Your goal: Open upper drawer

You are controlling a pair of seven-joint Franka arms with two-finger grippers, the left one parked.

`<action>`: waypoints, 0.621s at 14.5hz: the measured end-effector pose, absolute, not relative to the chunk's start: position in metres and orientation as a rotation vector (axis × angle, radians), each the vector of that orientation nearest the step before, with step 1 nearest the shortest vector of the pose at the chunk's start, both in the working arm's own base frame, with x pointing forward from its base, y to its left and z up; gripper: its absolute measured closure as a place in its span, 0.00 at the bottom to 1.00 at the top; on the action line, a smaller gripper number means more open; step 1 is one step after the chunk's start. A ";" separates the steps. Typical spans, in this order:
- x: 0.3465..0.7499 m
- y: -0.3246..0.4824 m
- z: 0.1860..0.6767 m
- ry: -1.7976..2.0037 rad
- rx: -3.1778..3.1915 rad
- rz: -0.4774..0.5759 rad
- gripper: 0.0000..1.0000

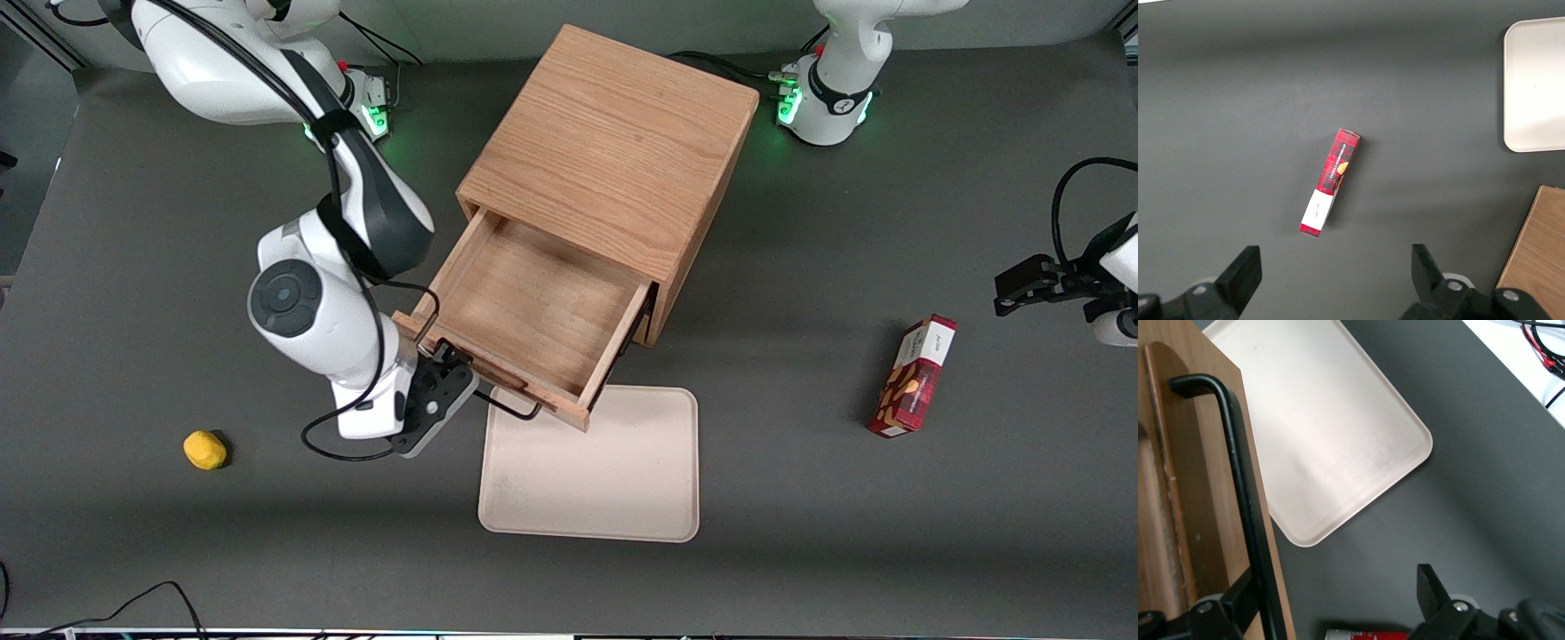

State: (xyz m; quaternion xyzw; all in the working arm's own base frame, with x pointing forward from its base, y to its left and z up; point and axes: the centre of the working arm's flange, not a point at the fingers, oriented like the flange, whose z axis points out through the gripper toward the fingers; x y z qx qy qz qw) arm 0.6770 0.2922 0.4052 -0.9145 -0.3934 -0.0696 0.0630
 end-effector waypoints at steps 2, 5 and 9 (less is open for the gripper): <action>0.686 0.275 0.409 -1.137 -2.763 -0.227 0.00; 0.693 0.265 0.420 -1.117 -2.768 -0.262 0.00; 0.697 0.265 0.442 -1.110 -2.760 -0.323 0.00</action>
